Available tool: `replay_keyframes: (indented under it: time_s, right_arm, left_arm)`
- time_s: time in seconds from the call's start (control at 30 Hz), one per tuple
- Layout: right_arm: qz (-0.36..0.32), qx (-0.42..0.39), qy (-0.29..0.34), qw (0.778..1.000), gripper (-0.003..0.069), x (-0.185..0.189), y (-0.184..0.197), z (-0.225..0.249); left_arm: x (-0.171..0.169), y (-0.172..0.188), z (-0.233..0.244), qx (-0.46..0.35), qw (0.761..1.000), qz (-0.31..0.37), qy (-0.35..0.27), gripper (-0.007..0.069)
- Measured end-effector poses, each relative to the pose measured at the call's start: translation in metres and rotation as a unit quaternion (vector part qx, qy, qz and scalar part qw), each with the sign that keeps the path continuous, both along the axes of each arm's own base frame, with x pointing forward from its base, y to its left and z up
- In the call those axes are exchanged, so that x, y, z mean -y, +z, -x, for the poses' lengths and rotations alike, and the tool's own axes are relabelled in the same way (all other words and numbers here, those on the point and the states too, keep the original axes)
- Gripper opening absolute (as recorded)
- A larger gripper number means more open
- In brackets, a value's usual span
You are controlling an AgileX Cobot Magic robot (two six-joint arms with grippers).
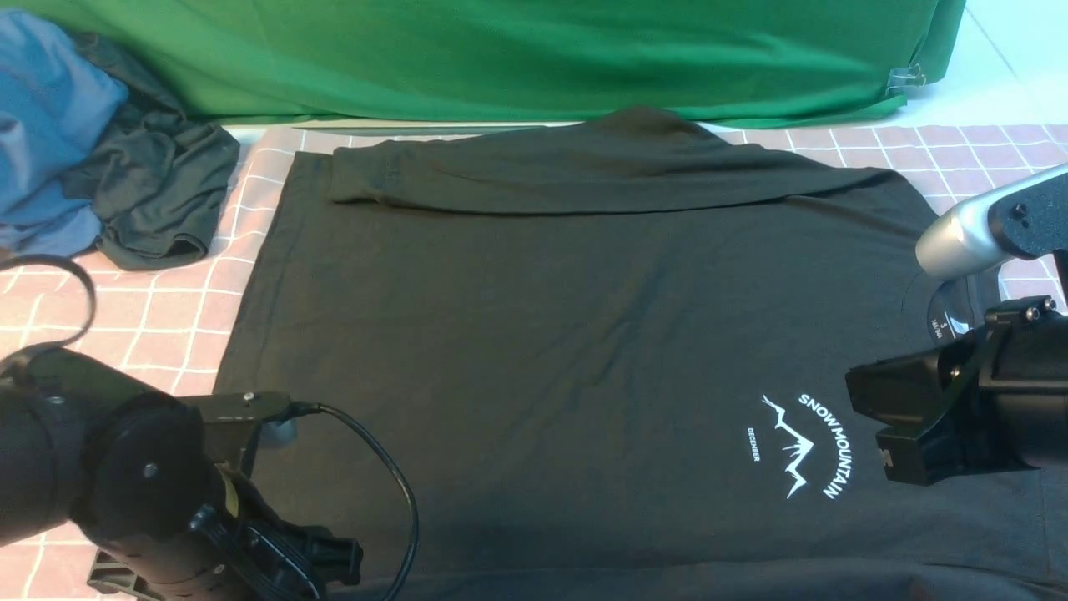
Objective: Fold a long-sleeved shirt over a pink coffee tablecloth.
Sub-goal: 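Grasp the left edge of the dark T-shirt lying flat on the table, then fold the left side of the black T-shirt inward over its body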
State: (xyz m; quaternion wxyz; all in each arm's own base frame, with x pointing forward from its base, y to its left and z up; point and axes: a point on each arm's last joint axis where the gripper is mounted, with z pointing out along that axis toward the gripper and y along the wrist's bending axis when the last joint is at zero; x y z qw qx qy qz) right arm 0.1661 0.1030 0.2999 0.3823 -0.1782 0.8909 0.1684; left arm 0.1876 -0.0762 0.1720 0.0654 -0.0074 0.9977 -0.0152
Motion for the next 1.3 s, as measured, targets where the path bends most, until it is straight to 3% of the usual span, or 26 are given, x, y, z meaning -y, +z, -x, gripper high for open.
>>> replay_keyframes:
  time_s: [0.2, 0.3, 0.37, 0.47, 0.57, 1.03, 1.3]
  right_arm:
    - [-0.001, 0.001, 0.0, 1.0, 0.0036, 0.0, 0.0, 0.0]
    - [-0.002, 0.003, 0.0, 1.0, 0.0036, 0.0, 0.001, 0.0]
    - [-0.003, 0.005, -0.001, 1.0, 0.0036, 0.0, 0.001, -0.001]
    - [-0.003, 0.006, -0.001, 1.0, 0.0036, 0.0, 0.001, -0.001]
    - [-0.003, 0.006, -0.001, 1.0, 0.0036, 0.0, 0.001, -0.001]
    - [-0.004, 0.009, -0.001, 1.0, 0.0036, 0.0, 0.001, -0.001]
    - [-0.005, 0.01, -0.001, 1.0, 0.0036, 0.0, 0.001, -0.001]
  left_arm:
    - [0.001, -0.01, -0.003, -0.019, 1.0, -0.007, 0.0, 0.0479]
    - [0.002, -0.012, -0.004, -0.024, 1.0, -0.007, 0.001, 0.043]
    - [0.003, -0.013, -0.005, -0.027, 1.0, -0.003, 0.004, 0.0365]
    - [0.006, -0.013, -0.005, -0.033, 0.999, 0.004, 0.007, 0.0183]
    - [0.005, -0.012, -0.004, -0.035, 0.999, 0.004, 0.006, 0.0057]
    - [-0.002, 0.022, 0.015, -0.005, 1.0, 0.019, 0.005, 0.0044]
    - [0.002, 0.067, 0.001, 0.022, 1.0, 0.019, 0.003, 0.0044]
